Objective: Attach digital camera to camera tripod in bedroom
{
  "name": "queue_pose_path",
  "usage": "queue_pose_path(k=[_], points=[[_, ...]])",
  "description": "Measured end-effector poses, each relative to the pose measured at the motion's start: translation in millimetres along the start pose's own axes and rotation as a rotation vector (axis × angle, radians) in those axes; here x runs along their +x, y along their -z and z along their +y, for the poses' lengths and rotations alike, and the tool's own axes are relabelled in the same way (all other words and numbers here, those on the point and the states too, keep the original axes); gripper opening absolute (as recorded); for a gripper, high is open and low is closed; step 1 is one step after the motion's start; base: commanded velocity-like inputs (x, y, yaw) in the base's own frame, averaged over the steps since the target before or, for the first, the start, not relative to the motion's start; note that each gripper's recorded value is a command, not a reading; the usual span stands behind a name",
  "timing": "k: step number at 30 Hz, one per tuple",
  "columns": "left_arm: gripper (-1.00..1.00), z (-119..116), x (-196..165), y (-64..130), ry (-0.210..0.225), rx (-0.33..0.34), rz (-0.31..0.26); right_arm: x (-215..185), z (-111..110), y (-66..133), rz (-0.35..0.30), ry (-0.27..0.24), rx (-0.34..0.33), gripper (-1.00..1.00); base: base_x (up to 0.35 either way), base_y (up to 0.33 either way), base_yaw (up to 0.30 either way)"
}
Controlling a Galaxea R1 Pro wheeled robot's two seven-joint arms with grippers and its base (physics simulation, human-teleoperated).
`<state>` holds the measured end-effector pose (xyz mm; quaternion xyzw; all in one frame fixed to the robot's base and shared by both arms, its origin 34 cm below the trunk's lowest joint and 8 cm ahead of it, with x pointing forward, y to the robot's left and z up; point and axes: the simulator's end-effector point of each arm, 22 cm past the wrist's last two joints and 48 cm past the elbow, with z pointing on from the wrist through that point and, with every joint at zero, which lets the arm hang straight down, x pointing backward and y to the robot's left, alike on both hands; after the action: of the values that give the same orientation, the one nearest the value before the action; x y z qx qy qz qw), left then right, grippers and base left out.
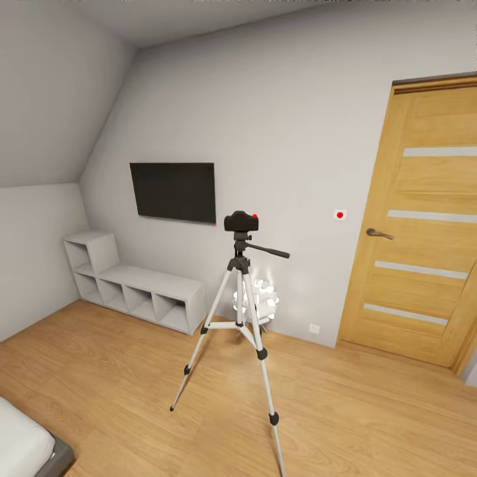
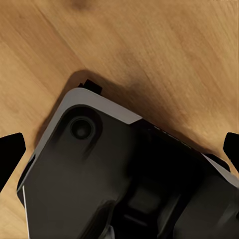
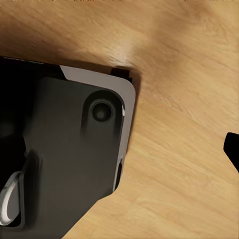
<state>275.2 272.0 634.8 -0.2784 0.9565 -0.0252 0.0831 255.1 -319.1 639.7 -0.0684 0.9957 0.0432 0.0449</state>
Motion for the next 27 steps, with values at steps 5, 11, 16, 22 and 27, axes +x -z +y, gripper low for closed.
queue_pose_path(k=[5,11,16,22,27], points=[[1.0,-1.8,-2.4,0.7,0.001,0.004,-0.006,-2.6,0.1,0.7,-0.007,-0.001,0.0,1.0,0.0,0.0,0.0],[1.0,-3.8,-5.4,1.7,0.001,0.009,-0.014,-6.0,-0.2,1.8,-0.016,0.0,0.001,1.0,0.0,0.0,0.0],[1.0,-5.5,-8.0,2.5,0.002,0.014,-0.021,-8.6,-0.9,2.8,-0.022,0.0,0.003,1.0,0.0,0.0,0.0],[1.0,-7.2,-10.7,3.4,0.0,0.018,-0.027,-11.6,-1.8,3.9,-0.031,0.001,0.005,1.0,0.0,0.0,0.0],[1.0,-7.7,-11.5,3.6,-0.001,0.019,-0.03,-12.5,-2.2,4.3,-0.033,0.002,0.006,1.0,0.0,0.0,0.0]])
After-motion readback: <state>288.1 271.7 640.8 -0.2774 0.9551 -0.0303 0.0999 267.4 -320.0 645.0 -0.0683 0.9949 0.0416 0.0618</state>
